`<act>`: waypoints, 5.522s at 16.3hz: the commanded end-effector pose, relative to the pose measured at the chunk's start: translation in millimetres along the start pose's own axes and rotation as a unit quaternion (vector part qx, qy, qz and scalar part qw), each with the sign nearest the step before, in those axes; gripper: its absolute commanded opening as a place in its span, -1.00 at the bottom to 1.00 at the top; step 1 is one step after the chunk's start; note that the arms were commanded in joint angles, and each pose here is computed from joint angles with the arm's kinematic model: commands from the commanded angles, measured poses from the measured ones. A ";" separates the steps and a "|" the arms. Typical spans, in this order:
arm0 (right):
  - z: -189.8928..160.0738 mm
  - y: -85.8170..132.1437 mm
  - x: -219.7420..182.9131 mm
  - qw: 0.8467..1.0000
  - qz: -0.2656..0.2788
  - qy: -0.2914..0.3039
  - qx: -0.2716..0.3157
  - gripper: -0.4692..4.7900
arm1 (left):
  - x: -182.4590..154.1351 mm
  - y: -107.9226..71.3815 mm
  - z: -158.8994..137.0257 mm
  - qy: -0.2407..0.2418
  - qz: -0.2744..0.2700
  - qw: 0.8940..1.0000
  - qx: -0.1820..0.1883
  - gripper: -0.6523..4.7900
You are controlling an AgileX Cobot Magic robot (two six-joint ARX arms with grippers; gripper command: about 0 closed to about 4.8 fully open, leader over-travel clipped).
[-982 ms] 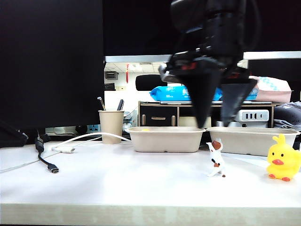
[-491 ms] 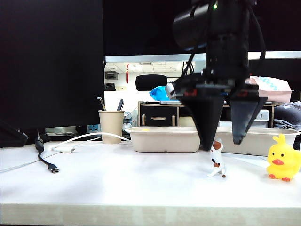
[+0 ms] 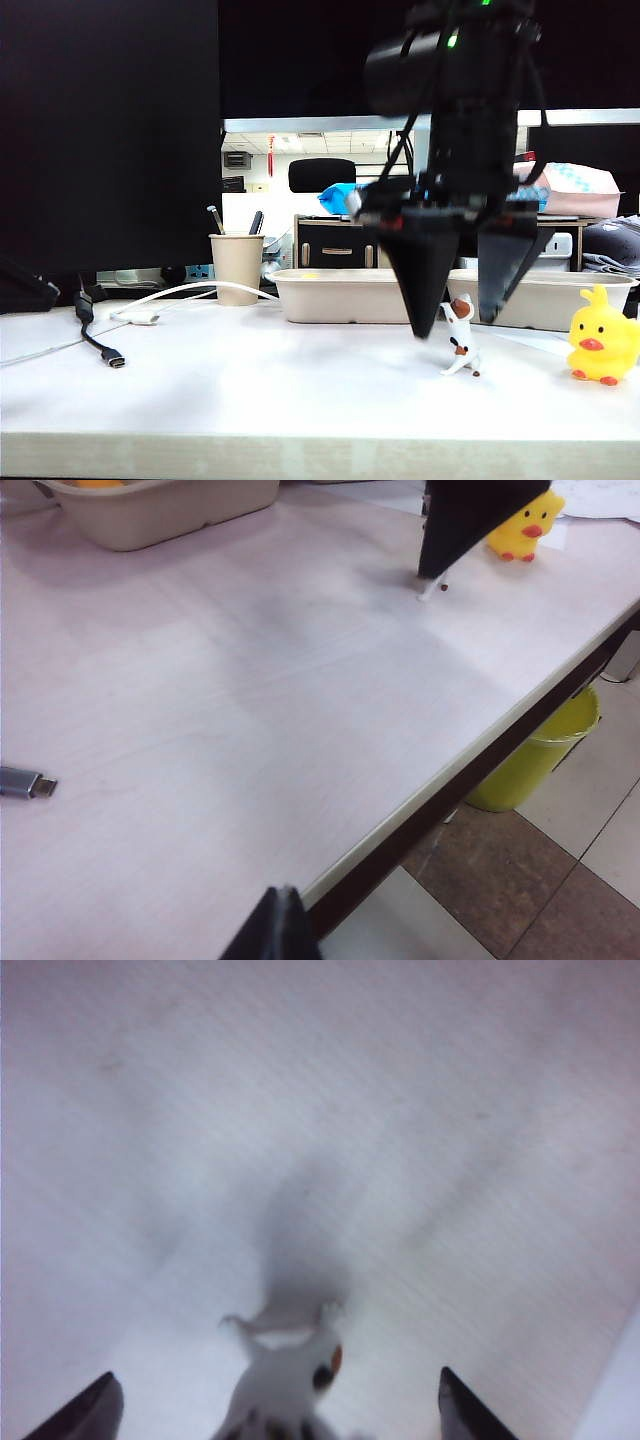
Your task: Put the dolls with similar colors into the same paper box, while dolls with different colors go into separate paper boxes.
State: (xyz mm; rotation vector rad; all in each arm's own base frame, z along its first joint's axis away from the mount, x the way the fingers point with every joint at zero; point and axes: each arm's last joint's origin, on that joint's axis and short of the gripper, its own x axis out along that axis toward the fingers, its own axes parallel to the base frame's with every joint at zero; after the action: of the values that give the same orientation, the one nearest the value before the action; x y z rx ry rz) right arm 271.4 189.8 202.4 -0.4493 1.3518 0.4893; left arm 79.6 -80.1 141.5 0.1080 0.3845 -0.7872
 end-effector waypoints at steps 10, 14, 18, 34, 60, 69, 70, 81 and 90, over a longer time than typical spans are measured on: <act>3.4 3.4 19.2 1.000 0.001 0.025 -0.003 0.14 | -0.2 -0.2 2.2 -0.008 -0.001 1.000 0.001 -0.78; 4.4 3.5 19.3 1.000 0.001 0.020 -0.003 -0.07 | -0.2 -0.2 2.2 -0.008 -0.001 1.000 0.001 -0.78; 5.2 3.5 19.3 1.000 0.001 0.016 -0.003 -0.35 | -0.2 -0.2 2.2 -0.008 -0.001 1.000 0.001 -0.78; 4.1 2.6 18.8 1.000 0.001 0.022 -0.002 -0.43 | -0.1 -0.2 2.0 -0.008 -0.001 1.000 0.001 -0.78; 44.1 -111.6 -63.1 0.975 -0.085 -0.160 0.128 -0.43 | -28.8 7.0 21.7 -0.179 0.037 0.983 -0.005 -0.78; 56.1 -130.2 -35.3 0.971 -0.105 -0.163 0.143 0.09 | -28.9 15.0 20.1 -0.177 0.078 0.981 -0.014 -0.78; 53.5 -129.3 -36.3 0.973 -0.103 -0.152 0.142 0.10 | -28.9 15.0 20.3 -0.177 0.078 0.981 -0.014 -0.78; -36.1 -92.9 -148.3 0.985 -0.055 -0.103 0.124 0.10 | -2.6 5.2 3.2 -0.024 0.022 0.999 -0.007 -0.78; -72.5 -74.7 -84.2 0.990 0.026 -0.083 0.110 0.26 | 1.3 5.5 -0.3 0.002 0.022 1.000 -0.009 -0.78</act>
State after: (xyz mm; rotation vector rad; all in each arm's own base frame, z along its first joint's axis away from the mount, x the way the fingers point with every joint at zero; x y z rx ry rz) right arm 242.3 80.7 276.2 -0.1955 1.2730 0.3992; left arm 83.5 -76.1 138.4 0.1053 0.4025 -0.7340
